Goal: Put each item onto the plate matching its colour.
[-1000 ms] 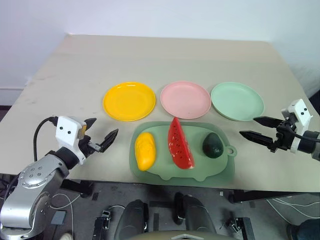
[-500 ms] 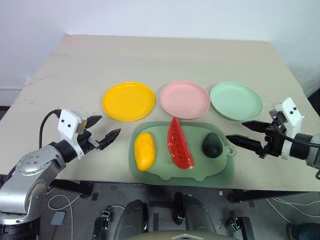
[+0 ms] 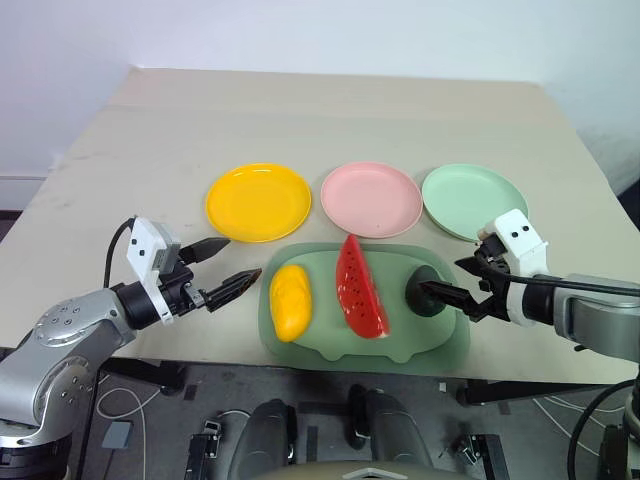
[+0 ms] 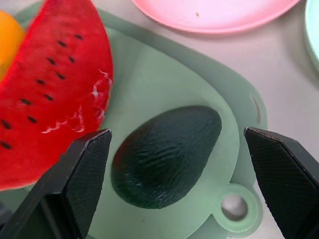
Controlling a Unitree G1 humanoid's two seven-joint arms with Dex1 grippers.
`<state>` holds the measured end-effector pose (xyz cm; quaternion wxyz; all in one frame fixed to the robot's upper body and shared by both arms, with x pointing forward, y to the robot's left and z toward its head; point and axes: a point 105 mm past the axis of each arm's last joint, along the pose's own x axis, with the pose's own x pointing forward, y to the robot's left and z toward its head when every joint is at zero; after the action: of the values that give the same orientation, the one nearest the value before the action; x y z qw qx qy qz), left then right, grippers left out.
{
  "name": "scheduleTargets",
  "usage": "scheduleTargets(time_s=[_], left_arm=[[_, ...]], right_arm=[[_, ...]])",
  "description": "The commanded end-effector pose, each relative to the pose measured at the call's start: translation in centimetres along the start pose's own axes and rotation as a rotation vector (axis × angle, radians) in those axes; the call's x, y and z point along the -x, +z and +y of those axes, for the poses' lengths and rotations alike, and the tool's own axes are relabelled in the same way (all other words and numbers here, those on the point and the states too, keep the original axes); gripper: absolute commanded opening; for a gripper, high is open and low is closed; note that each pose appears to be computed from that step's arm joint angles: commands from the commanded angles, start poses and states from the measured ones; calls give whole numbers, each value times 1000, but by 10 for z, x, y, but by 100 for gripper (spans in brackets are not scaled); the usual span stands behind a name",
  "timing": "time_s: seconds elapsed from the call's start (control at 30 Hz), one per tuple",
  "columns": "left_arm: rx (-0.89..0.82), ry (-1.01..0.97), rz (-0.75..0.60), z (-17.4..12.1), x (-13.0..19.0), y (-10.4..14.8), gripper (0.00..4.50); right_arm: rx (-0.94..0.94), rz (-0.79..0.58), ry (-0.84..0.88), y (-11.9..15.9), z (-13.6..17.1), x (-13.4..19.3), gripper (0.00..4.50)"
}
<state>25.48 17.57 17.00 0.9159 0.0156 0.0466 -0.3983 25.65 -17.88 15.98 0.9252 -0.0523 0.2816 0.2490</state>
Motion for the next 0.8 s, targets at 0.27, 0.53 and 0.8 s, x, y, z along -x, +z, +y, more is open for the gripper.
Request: scheduleTargets(time_s=[0.27, 0.53, 0.8], left_arm=[[-9, -14, -24, -14, 1, 4, 450], [-13, 6, -26, -14, 2, 4, 450], [-21, 17, -21, -11, 3, 5, 450]], right_arm=[[-17, 53, -7, -9, 11, -21, 447], [22, 129, -71, -20, 5, -27, 447], [20, 124, -85, -19, 4, -29, 362]])
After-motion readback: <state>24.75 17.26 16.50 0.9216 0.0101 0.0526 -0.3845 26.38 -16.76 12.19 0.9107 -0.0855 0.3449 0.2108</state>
